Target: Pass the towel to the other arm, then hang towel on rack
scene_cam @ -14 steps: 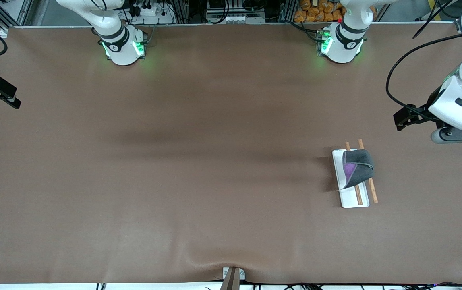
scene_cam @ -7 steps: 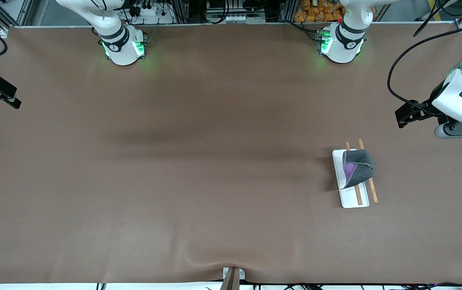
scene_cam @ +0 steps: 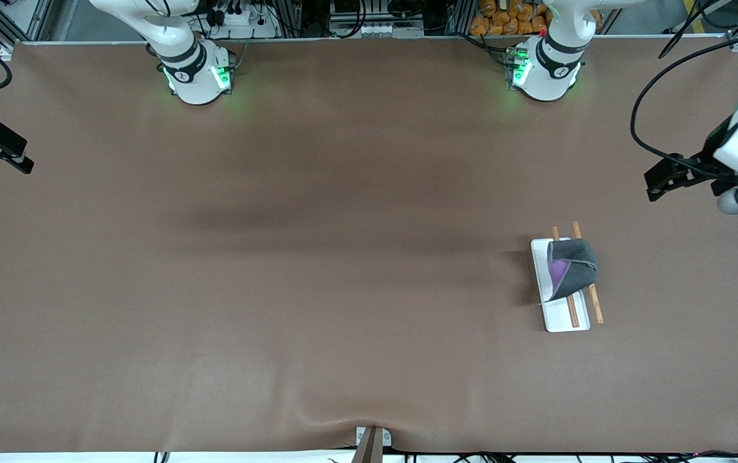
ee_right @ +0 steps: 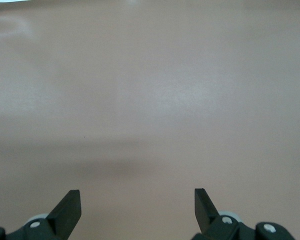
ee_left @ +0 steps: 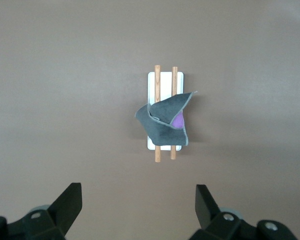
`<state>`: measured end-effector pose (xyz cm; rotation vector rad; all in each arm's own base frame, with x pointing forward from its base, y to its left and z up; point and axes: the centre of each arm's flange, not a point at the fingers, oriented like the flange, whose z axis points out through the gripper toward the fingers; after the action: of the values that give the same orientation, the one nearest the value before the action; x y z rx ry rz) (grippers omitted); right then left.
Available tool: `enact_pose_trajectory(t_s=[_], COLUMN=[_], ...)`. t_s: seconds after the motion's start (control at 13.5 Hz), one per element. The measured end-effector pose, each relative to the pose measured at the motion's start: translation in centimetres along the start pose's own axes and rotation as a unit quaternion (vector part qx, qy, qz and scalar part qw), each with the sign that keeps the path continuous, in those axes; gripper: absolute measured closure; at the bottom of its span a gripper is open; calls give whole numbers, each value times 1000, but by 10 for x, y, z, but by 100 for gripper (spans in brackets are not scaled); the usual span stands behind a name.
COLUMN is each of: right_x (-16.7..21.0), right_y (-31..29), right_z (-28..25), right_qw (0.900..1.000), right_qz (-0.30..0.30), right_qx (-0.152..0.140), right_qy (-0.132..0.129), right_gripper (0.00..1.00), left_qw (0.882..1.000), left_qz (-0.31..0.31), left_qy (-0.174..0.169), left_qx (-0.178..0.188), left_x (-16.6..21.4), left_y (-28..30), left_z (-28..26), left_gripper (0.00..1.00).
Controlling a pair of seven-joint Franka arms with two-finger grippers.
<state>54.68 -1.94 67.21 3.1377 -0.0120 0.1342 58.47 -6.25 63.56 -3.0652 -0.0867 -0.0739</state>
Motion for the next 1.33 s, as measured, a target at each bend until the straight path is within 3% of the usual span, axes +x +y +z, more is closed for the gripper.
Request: enact_pose_trajectory(t_s=[0.37,0.89,1.33], right_x=[0,0,0], right_y=[0,0,0], right_z=[0,0,0], right_qw=[1000,1000,1000], right_qz=[0,0,0], right_qx=[0,0,0], right_qy=[0,0,0], right_gripper=[0,0,0], left_qw=[1000,999,999], left_qz=[-2,1,13], left_qy=[1,-34,-31], left_qx=[-12,-24,-25], left_x=[-15,-31,-36], left_y=[-24,-20,-7], left_z=[14,12,7], left_gripper=[0,0,0])
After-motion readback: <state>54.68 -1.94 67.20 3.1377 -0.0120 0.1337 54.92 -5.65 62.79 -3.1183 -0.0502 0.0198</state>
